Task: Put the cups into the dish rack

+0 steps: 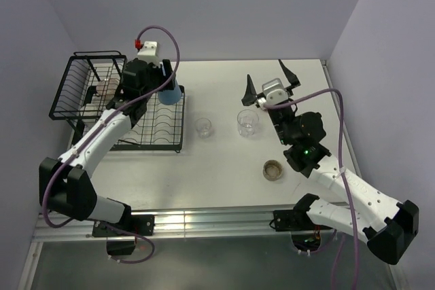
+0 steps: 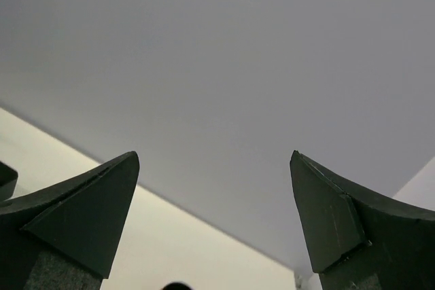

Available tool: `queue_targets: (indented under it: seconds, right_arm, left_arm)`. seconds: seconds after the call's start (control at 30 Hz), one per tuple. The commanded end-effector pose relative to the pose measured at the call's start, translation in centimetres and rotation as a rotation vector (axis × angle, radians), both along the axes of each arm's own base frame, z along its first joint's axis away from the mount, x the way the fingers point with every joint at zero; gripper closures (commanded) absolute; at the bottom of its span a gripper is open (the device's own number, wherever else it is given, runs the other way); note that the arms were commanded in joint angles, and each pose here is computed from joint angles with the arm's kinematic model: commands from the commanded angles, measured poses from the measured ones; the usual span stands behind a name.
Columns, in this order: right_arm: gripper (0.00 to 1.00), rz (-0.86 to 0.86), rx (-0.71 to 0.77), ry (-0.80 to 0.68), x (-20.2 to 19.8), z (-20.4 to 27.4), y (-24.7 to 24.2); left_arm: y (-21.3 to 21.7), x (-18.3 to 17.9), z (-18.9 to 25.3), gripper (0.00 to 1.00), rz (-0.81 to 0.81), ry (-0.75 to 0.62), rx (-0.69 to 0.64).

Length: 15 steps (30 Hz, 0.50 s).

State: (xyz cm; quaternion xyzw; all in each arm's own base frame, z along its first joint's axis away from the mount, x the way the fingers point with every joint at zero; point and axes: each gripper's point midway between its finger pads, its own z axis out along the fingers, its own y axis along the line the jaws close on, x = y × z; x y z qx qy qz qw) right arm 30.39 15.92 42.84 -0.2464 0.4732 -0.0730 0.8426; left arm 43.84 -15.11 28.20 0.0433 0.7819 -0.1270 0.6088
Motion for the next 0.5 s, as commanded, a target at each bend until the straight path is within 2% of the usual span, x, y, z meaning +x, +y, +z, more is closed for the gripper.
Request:
queue_targets:
  seconds: [0.0,0.2,0.27,0.47]
  right_arm:
    - [0.00,-0.035,0.102,0.100,1.5,-0.2,-1.2]
    - [0.00,-0.045,0.109,0.126,1.7,-0.5,-1.6]
    - [0.00,-0.049,0.106,0.131,1.7,-0.7,-1.7]
    - [0.00,-0.050,0.102,0.133,1.6,-1.0,-1.8]
  left_arm:
    - [2.6,1.9,1.3,1.00,0.174,-0.118,0.050]
    - [5.9,4.0,-1.2,1.00,0.406,-0.115,0.087]
    - [6.8,4.5,-3.1,1.00,0.470,-0.074,0.089]
    - [8.2,5.5,-6.1,1.00,0.521,-0.026,0.038]
